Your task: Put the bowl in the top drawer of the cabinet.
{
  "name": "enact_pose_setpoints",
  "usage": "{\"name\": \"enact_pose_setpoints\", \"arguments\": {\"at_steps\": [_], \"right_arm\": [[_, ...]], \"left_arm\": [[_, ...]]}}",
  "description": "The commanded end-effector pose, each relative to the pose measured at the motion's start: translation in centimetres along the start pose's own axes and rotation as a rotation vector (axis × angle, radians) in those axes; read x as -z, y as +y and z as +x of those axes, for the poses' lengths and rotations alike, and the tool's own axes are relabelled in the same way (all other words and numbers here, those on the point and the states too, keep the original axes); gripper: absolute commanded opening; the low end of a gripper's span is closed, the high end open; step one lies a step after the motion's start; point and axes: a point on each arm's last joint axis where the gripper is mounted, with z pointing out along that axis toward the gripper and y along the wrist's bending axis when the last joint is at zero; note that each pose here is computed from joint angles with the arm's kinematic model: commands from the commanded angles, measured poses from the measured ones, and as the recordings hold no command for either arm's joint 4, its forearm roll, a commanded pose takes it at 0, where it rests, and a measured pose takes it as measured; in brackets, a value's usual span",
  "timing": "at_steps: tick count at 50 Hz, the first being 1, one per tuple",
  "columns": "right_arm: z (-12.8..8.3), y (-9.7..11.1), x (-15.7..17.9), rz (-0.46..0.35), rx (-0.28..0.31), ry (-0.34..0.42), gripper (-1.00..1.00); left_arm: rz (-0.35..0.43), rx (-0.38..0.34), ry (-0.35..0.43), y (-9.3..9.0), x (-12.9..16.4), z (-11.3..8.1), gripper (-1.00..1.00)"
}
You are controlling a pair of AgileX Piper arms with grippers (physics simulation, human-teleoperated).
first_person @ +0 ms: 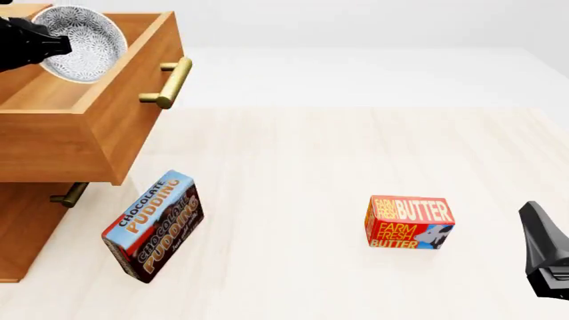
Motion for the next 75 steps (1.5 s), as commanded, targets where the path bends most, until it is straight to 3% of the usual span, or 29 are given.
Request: {"name": "enact_pose_setpoints", "arguments": {"at_steps": [1,36,37,44,66,75], "right_arm": [[0.0,0.0,0.0,0.000,0.000,0.000,1.00],[0.0,0.0,0.0,0.000,0.000,0.000,1.00],[0.0,0.0,0.0,0.000,0.000,0.000,1.00],[0.0,0.0,0.0,0.000,0.000,0.000,1.00],[0.0,0.0,0.0,0.000,0.000,0.000,1.00],[0.0,0.0,0.0,0.000,0.000,0.000,1.00]], "left_arm": [[0.003,0.022,0.012,-0.1,-0.6,0.4,-1.00],[-0.003,0.046,0.075,0.1,-1.9,1.8,-1.00],[-0.007,0.042,0.072,0.2,-1.8,1.8,1.00],[-0.011,0.038,0.075,0.4,-1.6,1.5,1.00],[0.002,-0.040,-0.060,-0.2,2.3,-0.5,1.00],[0.003,-0.036,-0.081,-0.2,3.7,-1.1,1.00]]}}
